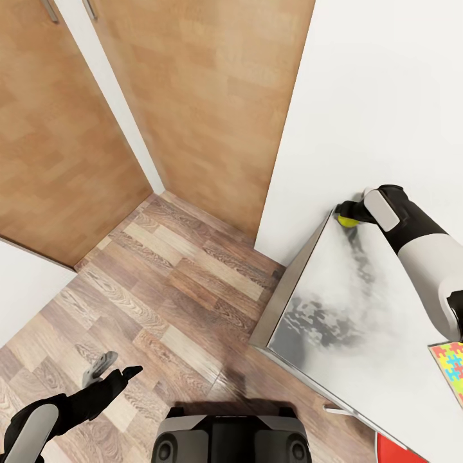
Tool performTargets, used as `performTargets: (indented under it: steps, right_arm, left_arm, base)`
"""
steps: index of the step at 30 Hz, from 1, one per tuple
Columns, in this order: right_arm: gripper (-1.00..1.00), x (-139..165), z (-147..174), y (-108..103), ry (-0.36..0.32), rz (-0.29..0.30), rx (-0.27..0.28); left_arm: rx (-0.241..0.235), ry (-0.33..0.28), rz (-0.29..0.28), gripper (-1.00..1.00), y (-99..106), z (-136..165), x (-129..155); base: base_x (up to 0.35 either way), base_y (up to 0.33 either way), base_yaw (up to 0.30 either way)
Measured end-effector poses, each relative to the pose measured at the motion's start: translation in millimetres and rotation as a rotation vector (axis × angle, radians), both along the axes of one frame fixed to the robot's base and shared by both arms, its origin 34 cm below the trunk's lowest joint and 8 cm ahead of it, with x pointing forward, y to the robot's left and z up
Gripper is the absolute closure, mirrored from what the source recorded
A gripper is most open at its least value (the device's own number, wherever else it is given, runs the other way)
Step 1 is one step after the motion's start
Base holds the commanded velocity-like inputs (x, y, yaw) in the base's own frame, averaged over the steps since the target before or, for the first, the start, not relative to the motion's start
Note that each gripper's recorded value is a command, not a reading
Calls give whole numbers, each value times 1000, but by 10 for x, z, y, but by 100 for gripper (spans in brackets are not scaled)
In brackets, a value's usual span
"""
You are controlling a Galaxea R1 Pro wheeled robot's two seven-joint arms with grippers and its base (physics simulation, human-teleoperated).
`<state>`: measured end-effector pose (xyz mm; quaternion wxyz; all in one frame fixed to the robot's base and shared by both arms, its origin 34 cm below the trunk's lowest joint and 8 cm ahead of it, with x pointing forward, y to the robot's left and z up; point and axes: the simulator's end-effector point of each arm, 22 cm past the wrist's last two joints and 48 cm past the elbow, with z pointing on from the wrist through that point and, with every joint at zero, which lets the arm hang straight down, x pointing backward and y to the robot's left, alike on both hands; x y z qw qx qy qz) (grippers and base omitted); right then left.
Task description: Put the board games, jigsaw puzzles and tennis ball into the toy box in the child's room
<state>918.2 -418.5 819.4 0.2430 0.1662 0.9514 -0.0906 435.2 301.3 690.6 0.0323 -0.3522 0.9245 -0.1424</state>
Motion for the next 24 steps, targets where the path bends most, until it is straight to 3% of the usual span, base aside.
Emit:
performTargets:
  steps: [24]
  right_arm:
    - [-100, -19, -20, 0, 4, 0, 0]
  left_arm:
    - [0, 0, 0, -100, 0, 0, 0]
  base:
    - [0, 0, 0]
